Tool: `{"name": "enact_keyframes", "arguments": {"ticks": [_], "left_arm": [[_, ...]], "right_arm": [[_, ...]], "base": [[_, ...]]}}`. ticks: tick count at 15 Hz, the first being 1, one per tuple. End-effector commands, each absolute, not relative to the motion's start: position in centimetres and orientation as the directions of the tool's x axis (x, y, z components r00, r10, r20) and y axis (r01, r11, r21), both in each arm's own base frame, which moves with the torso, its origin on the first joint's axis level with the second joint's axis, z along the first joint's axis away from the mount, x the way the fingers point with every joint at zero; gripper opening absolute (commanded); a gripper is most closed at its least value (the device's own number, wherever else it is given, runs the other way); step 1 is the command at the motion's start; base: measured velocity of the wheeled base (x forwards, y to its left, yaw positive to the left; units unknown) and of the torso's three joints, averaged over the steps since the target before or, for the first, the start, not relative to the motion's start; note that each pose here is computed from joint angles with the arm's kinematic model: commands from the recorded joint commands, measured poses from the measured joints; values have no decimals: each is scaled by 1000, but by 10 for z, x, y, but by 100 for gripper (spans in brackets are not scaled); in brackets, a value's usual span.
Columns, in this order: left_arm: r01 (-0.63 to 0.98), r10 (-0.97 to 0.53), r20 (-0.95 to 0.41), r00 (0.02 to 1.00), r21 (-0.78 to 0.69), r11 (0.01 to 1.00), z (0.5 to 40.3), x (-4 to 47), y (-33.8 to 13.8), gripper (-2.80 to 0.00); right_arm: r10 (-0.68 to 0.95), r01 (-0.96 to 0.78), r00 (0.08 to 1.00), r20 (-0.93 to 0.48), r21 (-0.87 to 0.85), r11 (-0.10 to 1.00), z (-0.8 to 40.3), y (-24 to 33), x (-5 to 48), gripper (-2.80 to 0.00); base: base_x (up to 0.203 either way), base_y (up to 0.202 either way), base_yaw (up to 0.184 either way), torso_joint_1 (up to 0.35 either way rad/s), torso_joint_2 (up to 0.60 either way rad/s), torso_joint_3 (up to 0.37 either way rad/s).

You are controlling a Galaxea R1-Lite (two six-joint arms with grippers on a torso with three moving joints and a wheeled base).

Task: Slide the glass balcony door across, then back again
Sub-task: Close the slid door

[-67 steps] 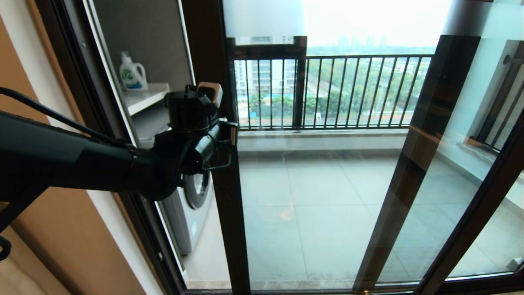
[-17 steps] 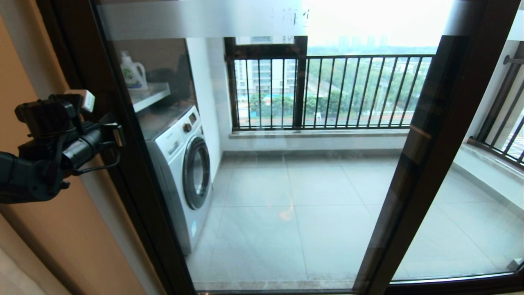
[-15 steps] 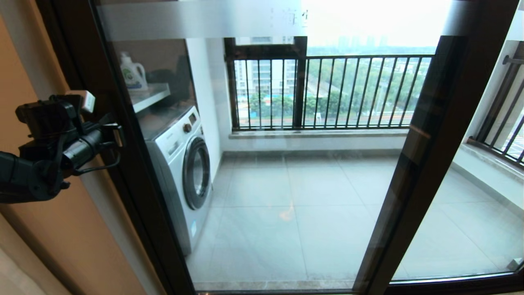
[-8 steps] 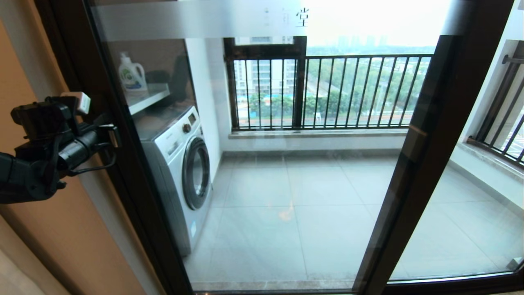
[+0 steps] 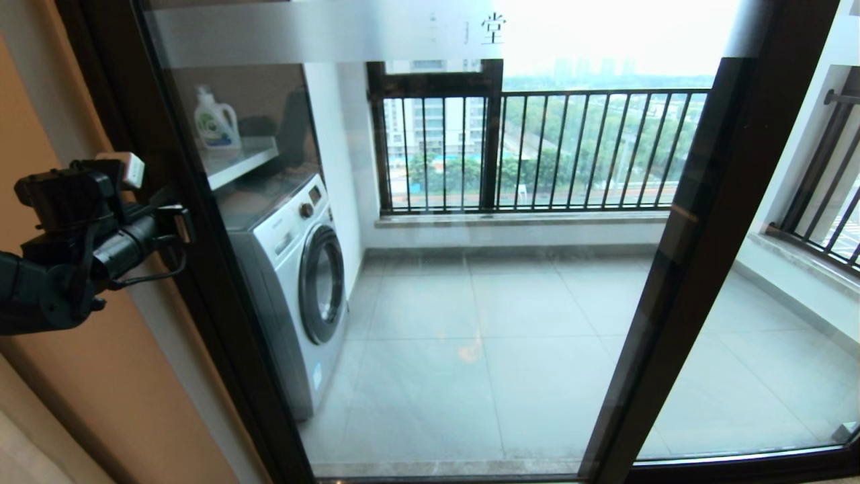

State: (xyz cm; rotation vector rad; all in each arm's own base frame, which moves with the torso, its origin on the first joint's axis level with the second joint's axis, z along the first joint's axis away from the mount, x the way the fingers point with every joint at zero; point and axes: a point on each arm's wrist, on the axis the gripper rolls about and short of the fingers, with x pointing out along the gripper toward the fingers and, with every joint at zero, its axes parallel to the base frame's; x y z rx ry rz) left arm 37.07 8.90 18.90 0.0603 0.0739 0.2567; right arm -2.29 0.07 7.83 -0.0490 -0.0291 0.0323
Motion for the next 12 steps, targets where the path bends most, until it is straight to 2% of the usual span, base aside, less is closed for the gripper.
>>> {"name": "enact_keyframes", "arguments": {"ticks": [1, 12], "left_arm": [[-241, 245, -61, 968, 68, 968, 191, 367, 87, -280], [-168, 165, 40, 985, 62, 984, 236, 307, 70, -280]], "right_arm": [[34, -33, 999, 15, -50, 998, 75, 1, -22, -280], [34, -33, 999, 17, -50, 998, 75, 1, -22, -280]], "base": [[0, 0, 0, 0, 0, 0], [0, 0, 0, 0, 0, 0]]}}
